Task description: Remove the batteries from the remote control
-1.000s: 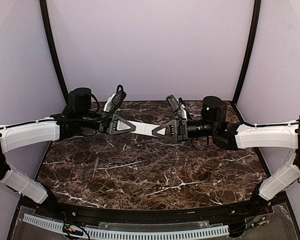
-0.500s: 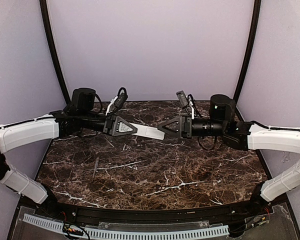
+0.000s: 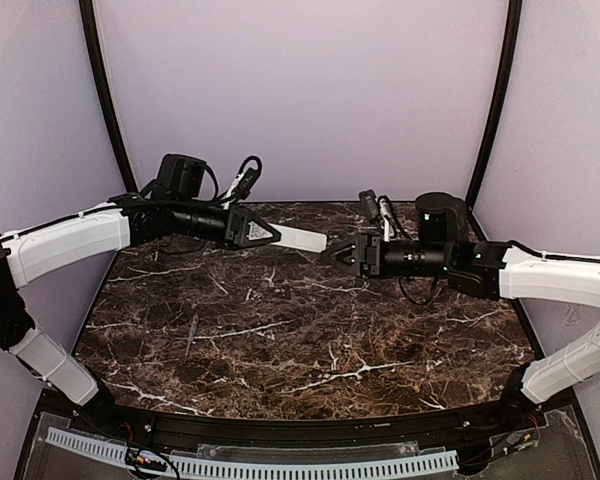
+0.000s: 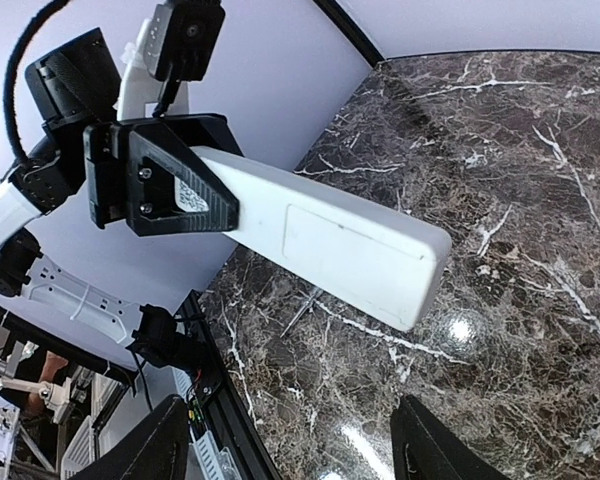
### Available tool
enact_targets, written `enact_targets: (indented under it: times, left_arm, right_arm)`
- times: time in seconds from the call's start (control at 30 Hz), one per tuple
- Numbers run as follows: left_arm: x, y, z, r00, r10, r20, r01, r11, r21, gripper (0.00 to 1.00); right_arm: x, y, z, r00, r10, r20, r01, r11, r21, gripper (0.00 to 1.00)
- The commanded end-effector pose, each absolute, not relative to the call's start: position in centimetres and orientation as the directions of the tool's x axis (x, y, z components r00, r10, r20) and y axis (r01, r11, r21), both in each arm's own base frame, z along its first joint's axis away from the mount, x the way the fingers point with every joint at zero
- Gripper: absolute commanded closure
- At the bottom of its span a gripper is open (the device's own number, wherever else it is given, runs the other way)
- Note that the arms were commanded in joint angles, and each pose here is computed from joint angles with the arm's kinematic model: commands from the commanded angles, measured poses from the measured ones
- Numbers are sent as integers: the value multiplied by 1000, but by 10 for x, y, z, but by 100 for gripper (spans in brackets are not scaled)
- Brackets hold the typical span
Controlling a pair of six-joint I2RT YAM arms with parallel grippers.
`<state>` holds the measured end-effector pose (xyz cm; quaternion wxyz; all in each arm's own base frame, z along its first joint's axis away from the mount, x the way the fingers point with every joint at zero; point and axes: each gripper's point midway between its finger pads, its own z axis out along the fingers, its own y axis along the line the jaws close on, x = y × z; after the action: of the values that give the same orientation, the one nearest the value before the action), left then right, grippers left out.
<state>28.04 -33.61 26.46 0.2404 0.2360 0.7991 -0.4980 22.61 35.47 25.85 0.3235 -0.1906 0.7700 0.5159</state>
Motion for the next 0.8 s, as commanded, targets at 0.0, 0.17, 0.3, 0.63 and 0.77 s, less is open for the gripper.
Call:
enact_targets:
  times: [0.0,0.17,0.3,0.63,0.77]
  left_arm:
    - [287,-344,267,-823,129,-554,561,347,-752,100]
    - [290,-355,272,-856,122,-502,516,233,-824,100]
    - [284,-357,272,-866,139,-481,499,166,-851,100]
    - [278,-359,262,-901,136,-412,426,105,-898,100]
    - [277,-357,257,-904,138,-404,419,115,-901,100]
  right_arm:
    - [238,359,259,-741,62,-669,-579,446,683,32]
    - [249,351,258,-747,97,-658,-535,501,681,29]
    - [253,345,258,-759,116,-641,-501,525,688,24]
    - [255,347,258,-788,117,-604,-462,535,707,19]
    - [259,353,259,-790,109,-604,-467,532,706,18]
